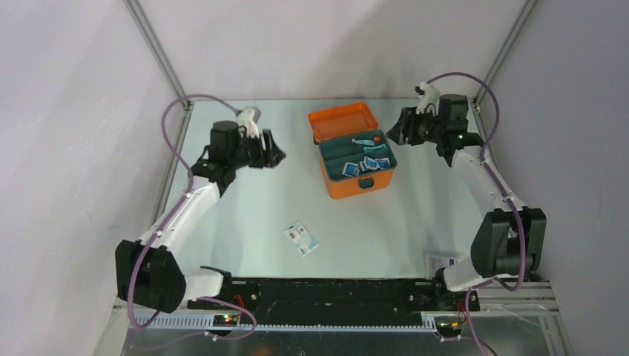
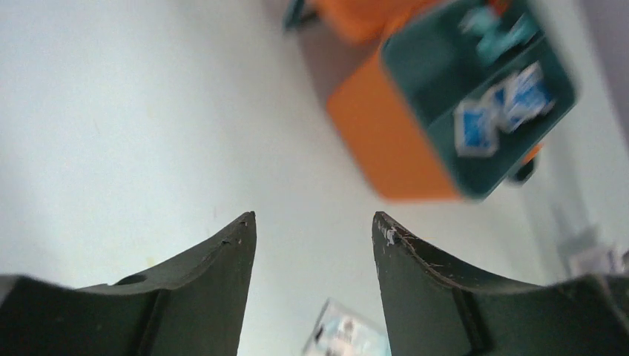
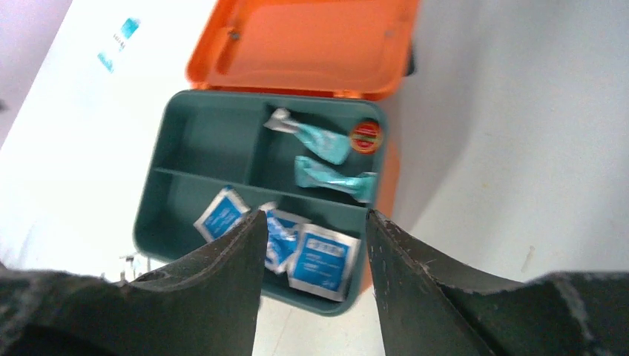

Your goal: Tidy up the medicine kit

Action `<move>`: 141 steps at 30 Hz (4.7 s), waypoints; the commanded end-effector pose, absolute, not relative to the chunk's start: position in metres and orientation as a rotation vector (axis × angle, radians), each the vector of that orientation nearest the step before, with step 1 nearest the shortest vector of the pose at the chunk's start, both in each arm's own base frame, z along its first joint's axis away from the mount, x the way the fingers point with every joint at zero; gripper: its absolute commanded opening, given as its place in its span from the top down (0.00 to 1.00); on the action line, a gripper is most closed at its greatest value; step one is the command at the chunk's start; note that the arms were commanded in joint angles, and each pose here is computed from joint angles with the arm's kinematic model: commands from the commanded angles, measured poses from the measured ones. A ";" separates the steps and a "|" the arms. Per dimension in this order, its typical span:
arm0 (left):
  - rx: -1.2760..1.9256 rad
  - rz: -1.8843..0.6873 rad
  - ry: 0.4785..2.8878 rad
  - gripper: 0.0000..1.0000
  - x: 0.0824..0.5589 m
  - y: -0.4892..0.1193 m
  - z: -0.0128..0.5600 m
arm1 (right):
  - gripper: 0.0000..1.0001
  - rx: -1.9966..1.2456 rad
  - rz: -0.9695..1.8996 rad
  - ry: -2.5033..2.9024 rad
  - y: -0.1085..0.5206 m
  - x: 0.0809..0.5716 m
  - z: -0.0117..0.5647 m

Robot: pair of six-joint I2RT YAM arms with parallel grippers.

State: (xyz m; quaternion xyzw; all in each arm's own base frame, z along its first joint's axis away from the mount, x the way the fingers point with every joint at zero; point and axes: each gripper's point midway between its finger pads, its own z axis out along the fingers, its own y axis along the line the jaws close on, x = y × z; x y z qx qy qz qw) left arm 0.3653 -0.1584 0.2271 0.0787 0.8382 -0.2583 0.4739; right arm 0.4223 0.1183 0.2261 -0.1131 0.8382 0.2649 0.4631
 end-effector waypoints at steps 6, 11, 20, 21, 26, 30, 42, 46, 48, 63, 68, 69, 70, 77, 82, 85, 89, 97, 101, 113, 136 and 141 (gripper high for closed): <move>0.050 -0.647 2.535 0.38 0.291 -0.133 0.085 | 0.42 -1.111 0.669 1.877 0.283 0.304 0.215; 0.040 -0.661 2.514 0.39 0.317 -0.120 0.094 | 0.35 -1.359 0.756 1.890 0.354 0.239 0.169; -0.228 -0.598 2.405 0.39 0.330 -0.059 0.119 | 0.24 -1.538 0.520 1.893 0.409 0.211 0.090; -0.255 -0.597 2.389 0.39 0.331 -0.053 0.122 | 0.25 -1.541 0.491 1.917 0.410 0.213 0.079; -0.246 -0.594 2.329 0.39 0.329 -0.046 0.140 | 0.25 -1.492 0.411 2.020 0.420 0.223 0.059; -0.232 -0.609 2.286 0.39 0.326 -0.049 0.154 | 0.26 -1.517 0.402 2.071 0.426 0.216 0.038; -0.240 -0.613 2.290 0.39 0.324 -0.049 0.150 | 0.74 -1.600 0.420 2.144 0.425 0.201 0.016; -0.245 -0.642 2.322 0.38 0.326 -0.052 0.139 | 0.95 -1.584 0.464 2.101 0.424 0.204 0.039; -0.242 -0.676 2.333 0.38 0.329 -0.056 0.135 | 1.00 -1.573 0.500 2.077 0.424 0.206 0.053; -0.112 -0.834 2.404 0.37 0.325 -0.097 0.114 | 0.67 -1.554 0.604 1.876 0.413 0.220 0.132; -0.182 -0.752 2.404 0.37 0.332 -0.083 0.112 | 0.38 -1.746 0.584 1.815 0.408 0.203 0.091; -0.206 -0.747 2.401 0.37 0.333 -0.078 0.112 | 0.33 -1.761 0.582 1.809 0.409 0.204 0.086; -0.220 -0.748 2.396 0.38 0.334 -0.075 0.113 | 0.29 -1.761 0.579 1.814 0.408 0.206 0.083; -0.260 -0.754 2.381 0.37 0.331 -0.067 0.115 | 0.12 -1.807 0.582 1.873 0.405 0.216 0.046; -0.257 -0.760 2.374 0.38 0.330 -0.067 0.117 | 0.12 -1.840 0.539 1.922 0.403 0.220 0.020; -0.253 -0.764 2.370 0.38 0.330 -0.068 0.119 | 0.14 -1.849 0.501 1.952 0.402 0.224 0.013; -0.255 -0.770 2.368 0.37 0.329 -0.069 0.119 | 0.26 -1.873 0.468 1.999 0.399 0.226 -0.001; -0.292 -0.825 2.417 0.37 0.324 -0.075 0.100 | 0.55 -1.854 0.499 2.007 0.398 0.224 0.016; -0.300 -0.879 2.466 0.36 0.322 -0.084 0.084 | 0.56 -1.809 0.495 1.978 0.401 0.230 0.034; 0.006 -1.155 2.537 0.39 0.300 -0.163 0.075 | 0.55 -1.657 0.618 1.967 0.405 0.239 0.079; -0.060 -1.648 2.457 0.52 0.284 -0.202 0.095 | 0.55 -1.518 0.685 1.961 0.400 0.256 0.107; -0.042 -1.682 2.464 0.62 0.280 -0.208 0.098 | 0.55 -1.493 0.678 1.958 0.399 0.260 0.112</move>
